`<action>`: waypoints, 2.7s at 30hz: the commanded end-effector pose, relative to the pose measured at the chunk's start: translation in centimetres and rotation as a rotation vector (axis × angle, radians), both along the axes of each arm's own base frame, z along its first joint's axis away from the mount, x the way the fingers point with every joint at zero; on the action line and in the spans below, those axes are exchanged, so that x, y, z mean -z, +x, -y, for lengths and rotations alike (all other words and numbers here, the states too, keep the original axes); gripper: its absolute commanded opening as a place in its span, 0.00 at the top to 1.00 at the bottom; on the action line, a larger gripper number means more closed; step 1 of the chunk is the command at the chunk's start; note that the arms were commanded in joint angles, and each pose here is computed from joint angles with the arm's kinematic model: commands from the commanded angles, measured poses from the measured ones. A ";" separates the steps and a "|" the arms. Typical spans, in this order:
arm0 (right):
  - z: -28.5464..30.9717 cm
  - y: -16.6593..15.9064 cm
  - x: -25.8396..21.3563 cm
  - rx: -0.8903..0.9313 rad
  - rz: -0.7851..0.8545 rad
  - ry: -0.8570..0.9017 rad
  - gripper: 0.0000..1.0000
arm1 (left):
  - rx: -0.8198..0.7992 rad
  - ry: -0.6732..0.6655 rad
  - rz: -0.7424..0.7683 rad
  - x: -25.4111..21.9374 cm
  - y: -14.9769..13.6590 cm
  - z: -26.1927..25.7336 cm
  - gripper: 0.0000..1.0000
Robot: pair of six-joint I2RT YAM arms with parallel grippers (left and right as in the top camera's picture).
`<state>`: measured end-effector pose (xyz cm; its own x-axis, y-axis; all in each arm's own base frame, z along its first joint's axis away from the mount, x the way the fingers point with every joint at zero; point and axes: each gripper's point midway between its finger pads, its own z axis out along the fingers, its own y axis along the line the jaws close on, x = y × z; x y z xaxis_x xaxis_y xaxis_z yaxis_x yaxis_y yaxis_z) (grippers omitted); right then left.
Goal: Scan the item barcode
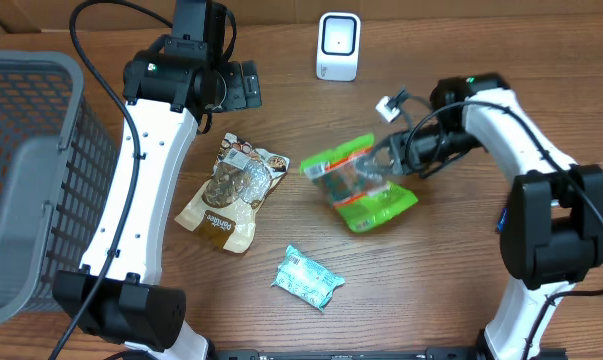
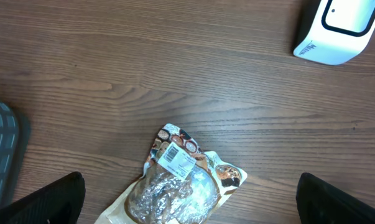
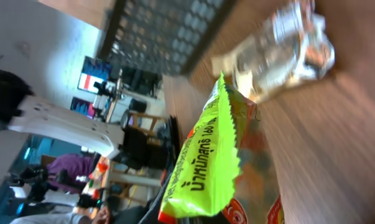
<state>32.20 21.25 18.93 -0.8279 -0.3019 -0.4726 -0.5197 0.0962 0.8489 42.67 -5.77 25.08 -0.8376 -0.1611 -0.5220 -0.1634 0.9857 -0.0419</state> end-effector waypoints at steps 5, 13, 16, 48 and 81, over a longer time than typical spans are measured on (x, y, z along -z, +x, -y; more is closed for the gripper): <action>1.9 2.8 -10.2 0.141 0.133 0.278 0.96 | 0.012 0.011 0.030 -1.2 0.0 -0.3 0.00; 3.7 4.1 -14.2 0.191 0.140 0.275 0.96 | 0.012 0.011 0.030 -1.2 0.0 -0.3 0.00; 4.1 4.4 -15.8 0.198 0.162 0.277 0.96 | 0.012 0.011 0.031 -1.2 0.0 -0.3 0.00; 3.6 5.8 -12.7 0.203 0.184 -0.119 0.96 | 0.012 0.011 0.030 -1.2 0.0 -0.3 0.00; 3.9 9.8 10.7 0.761 -0.029 -1.274 0.89 | 0.012 0.011 0.031 -1.2 0.0 -0.3 0.00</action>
